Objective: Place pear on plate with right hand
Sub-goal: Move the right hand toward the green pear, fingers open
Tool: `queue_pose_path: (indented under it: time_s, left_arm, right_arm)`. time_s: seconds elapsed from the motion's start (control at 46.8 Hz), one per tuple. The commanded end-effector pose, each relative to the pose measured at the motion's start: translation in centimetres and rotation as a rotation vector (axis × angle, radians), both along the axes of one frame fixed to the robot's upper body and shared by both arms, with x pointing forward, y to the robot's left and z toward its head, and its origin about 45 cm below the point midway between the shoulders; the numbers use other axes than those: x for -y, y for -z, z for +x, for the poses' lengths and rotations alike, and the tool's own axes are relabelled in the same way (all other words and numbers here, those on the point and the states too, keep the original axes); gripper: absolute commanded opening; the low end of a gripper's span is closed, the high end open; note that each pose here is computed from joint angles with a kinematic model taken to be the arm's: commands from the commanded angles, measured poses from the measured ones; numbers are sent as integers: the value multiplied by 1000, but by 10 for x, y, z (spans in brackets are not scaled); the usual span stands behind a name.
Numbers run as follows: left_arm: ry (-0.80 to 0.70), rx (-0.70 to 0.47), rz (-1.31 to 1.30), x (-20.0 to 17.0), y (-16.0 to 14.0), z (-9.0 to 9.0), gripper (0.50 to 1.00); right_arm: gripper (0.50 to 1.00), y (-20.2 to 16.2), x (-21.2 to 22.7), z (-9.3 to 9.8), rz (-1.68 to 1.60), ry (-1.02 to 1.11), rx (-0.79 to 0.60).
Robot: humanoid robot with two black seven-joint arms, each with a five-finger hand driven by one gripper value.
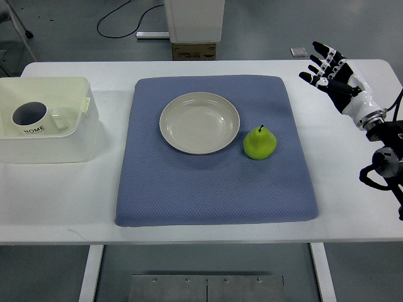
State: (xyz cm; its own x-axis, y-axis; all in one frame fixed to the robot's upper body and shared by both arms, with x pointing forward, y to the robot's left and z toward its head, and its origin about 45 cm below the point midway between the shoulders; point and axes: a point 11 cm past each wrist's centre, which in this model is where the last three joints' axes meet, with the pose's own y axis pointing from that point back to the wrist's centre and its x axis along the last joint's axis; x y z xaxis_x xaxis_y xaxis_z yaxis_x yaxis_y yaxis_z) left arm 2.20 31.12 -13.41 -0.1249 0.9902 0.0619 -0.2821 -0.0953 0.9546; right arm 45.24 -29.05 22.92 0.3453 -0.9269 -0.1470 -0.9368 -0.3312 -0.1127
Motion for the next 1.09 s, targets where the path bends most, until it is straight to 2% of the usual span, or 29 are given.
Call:
queue_pose_path:
  time_s: [0.0,0.321,0.791,1.069]
  left_arm:
    - [0,0,0,0,0,0,1000]
    - [0,1,0,0,0,0,1000]
    - [0,0,0,0,0,0,1000]
    - [0,1,0,0,0,0,1000]
  right_arm:
    - [1000,5,-1,-6,-31,-22,22]
    - [1000,25,-30,-28,-90,-156,47]
    - [1000,59,-51,-48,-152,-251,-32]
    - [1000,66,-57,-52,-150,-251,-45]
